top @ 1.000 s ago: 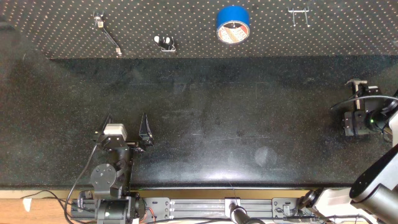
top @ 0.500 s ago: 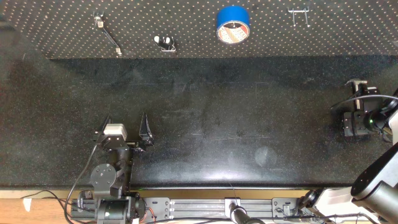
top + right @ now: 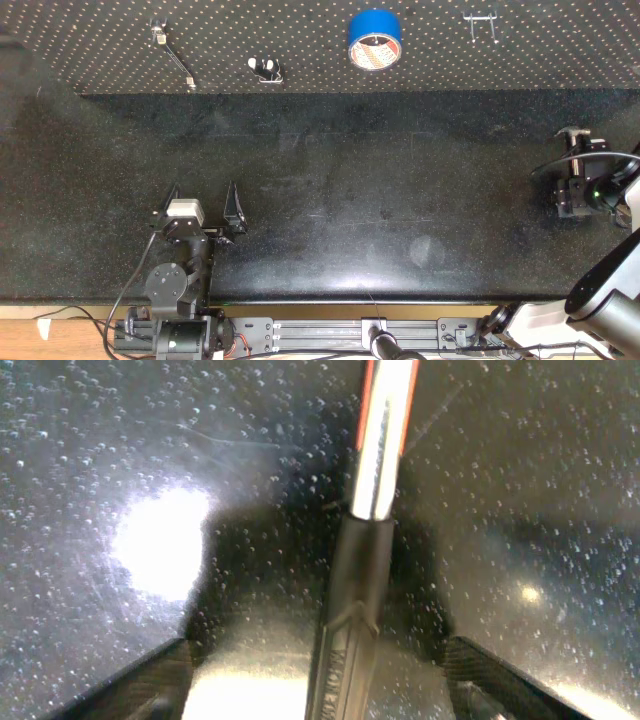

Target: Place Tools Onto Pegboard

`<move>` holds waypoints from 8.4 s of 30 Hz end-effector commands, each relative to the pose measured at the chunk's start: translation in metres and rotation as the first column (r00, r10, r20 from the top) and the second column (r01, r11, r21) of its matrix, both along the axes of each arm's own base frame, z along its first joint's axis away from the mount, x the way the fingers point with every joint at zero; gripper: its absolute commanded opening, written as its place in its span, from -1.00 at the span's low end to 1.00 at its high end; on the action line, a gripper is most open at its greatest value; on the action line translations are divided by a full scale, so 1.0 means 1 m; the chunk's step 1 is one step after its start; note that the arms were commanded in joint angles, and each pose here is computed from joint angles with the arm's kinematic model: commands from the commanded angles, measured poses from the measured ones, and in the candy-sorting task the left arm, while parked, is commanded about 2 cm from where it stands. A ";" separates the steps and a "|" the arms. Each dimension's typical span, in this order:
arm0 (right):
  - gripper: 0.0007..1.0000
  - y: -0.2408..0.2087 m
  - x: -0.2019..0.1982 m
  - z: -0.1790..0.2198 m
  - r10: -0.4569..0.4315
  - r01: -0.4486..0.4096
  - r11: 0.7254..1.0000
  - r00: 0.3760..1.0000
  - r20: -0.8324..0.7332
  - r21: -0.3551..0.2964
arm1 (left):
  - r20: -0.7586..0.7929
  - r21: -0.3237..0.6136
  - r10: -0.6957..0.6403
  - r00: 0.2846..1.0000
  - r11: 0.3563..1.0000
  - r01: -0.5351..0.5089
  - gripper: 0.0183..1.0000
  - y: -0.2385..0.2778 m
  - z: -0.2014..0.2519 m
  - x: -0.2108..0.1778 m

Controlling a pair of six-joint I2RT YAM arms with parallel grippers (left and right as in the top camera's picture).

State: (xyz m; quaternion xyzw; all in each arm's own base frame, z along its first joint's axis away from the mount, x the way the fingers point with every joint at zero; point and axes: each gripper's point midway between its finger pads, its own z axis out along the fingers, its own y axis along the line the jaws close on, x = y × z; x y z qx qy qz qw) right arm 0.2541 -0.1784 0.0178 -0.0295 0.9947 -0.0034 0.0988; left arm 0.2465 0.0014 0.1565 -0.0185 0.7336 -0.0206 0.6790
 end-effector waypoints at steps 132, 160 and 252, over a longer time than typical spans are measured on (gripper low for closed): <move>0.53 0.197 0.148 0.151 0.126 -0.233 0.968 0.761 0.637 0.087 | 0.001 0.007 -0.020 1.000 1.000 0.020 0.99 -0.003 0.000 -0.001; 0.99 0.184 0.025 0.136 -0.228 -0.053 0.961 0.414 0.881 0.273 | 0.001 0.007 -0.020 1.000 1.000 0.020 0.99 -0.003 0.000 -0.001; 0.97 0.184 -0.008 0.142 -0.077 -0.052 0.994 0.260 0.963 0.094 | 0.001 0.007 -0.020 1.000 1.000 0.020 0.99 -0.003 0.000 -0.001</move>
